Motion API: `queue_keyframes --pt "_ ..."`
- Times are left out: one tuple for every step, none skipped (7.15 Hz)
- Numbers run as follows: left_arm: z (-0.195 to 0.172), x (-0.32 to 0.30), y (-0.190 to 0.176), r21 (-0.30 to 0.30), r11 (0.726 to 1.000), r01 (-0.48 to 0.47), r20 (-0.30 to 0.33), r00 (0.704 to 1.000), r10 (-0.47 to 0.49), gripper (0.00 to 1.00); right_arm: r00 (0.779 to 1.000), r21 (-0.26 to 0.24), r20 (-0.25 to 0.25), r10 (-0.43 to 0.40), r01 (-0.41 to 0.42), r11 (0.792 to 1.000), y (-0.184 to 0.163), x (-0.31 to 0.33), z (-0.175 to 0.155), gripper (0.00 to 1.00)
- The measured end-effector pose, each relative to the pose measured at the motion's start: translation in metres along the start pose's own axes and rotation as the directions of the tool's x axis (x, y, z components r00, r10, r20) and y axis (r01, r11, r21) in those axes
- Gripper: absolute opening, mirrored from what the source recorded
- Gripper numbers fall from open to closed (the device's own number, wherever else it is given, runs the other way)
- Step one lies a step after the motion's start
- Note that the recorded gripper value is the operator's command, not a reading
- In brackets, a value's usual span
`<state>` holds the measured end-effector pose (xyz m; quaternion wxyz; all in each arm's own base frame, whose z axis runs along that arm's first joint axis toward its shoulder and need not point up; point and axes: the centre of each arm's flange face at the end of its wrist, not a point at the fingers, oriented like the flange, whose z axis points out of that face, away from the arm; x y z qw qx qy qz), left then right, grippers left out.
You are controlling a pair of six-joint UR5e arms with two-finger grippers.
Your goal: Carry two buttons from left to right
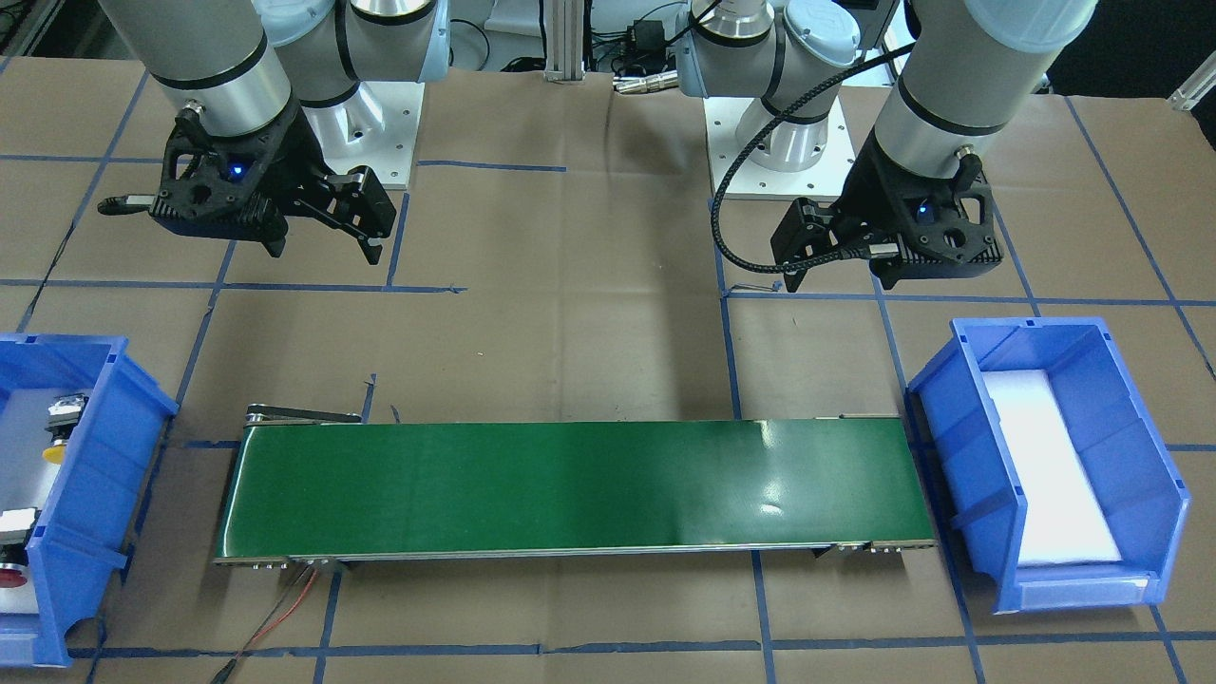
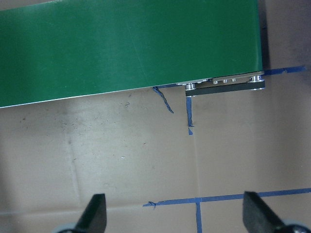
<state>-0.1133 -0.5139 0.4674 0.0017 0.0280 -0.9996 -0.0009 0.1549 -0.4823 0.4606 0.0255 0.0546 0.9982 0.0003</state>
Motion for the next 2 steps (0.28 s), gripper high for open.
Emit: queue_keyframes --pt "0.0 0.0 0.0 0.0 1.0 0.0 0.0 1.0 0.0 1.0 1.0 -0.002 -0.001 0.001 -0.001 1.0 -0.0006 0.0 0.0008 1.0" --pt "0.0 0.0001 0.0 0.0 1.0 0.0 -0.001 1.0 0.0 1.0 1.0 -0.002 -0.001 0.001 -0.001 1.0 -0.0008 0.0 0.001 1.0"
